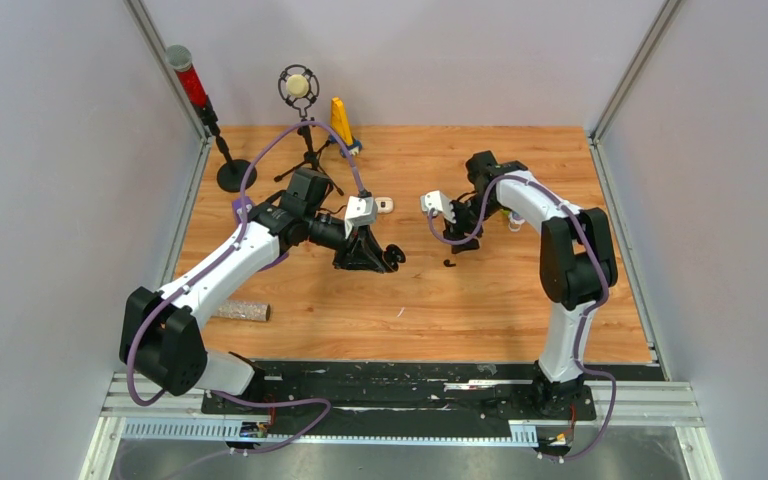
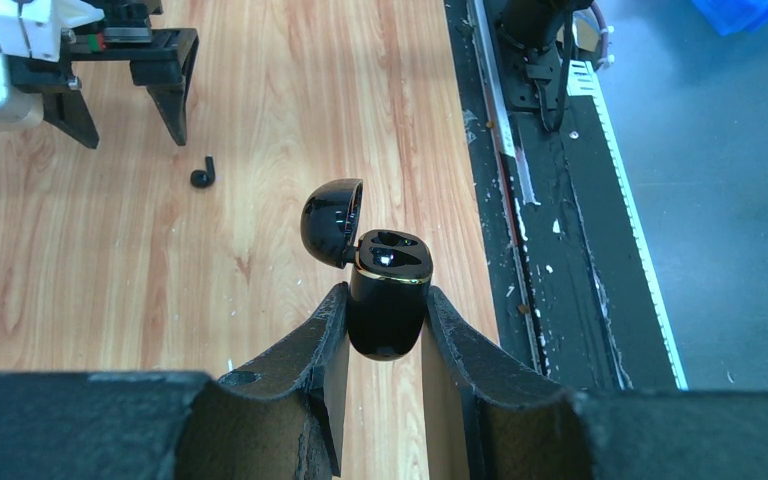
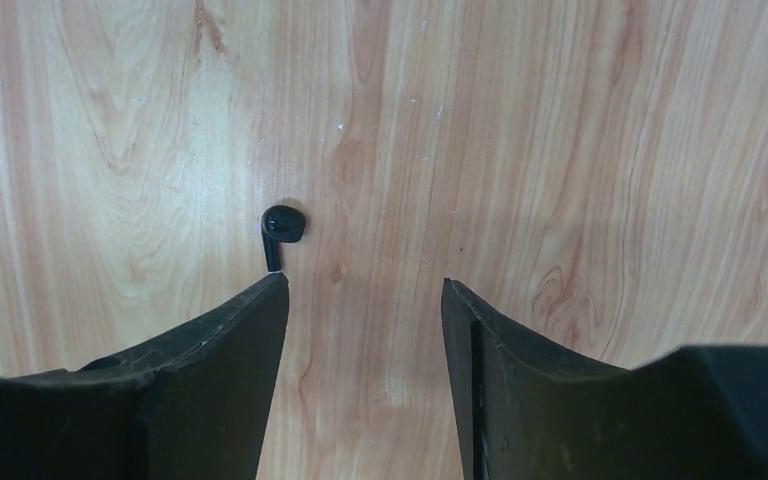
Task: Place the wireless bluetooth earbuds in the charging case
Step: Pick up the earbud from the center of the board.
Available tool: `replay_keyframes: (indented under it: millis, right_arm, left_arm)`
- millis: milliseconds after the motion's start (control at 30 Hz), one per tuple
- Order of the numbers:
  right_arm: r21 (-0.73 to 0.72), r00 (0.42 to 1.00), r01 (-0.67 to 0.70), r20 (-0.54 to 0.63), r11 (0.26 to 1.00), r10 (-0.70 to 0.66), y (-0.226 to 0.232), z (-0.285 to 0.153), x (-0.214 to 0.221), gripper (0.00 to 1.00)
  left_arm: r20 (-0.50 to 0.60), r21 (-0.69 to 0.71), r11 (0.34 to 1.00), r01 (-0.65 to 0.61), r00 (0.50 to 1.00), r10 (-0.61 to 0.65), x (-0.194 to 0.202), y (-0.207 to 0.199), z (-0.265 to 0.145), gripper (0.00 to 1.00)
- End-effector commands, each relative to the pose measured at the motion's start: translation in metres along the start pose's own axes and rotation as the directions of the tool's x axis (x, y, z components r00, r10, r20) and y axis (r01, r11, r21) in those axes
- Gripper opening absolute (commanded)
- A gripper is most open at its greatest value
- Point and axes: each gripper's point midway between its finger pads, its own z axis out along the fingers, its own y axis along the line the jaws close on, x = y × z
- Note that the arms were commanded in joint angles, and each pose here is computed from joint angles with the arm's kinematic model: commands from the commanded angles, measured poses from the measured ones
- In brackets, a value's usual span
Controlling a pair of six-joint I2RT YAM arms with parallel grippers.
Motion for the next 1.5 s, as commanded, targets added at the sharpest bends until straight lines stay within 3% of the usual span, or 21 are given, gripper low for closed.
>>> replay_keyframes:
  millis: [0, 467, 800, 1167, 1467]
  right_arm:
    - [0.015, 0.989, 0.129, 0.065, 0.991, -0.13, -0.009, 0.003, -0.009, 0.58]
    - [0.023, 0.997, 0.082, -0.016, 0.996, -0.082, 0.004, 0.035, 0.025, 0.58]
    - [-0.009, 0.996, 0.083, 0.014, 0.997, -0.083, 0.036, 0.037, 0.015, 0.57]
    - [0.057, 0.999, -0.001, 0.038, 0.998, -0.001, 0.03, 0.028, 0.004, 0.51]
    - [0.106, 0.988, 0.154, -0.018, 0.982, -0.153, 0.038, 0.031, 0.023, 0.5]
  left_arm:
    - [0.032, 0.01, 0.997, -0.07, 0.997, 0.07, -0.018, -0.007, -0.005, 0.0]
    - [0.03, 0.012, 0.998, -0.069, 0.997, 0.069, -0.017, -0.006, -0.005, 0.0]
    - [0.029, 0.012, 0.997, -0.071, 0.997, 0.071, -0.017, -0.006, -0.005, 0.0]
    - [0.03, 0.008, 0.997, -0.078, 0.996, 0.078, -0.018, -0.007, -0.006, 0.0]
    - [0.032, 0.013, 0.997, -0.076, 0.997, 0.075, -0.018, -0.008, -0.005, 0.0]
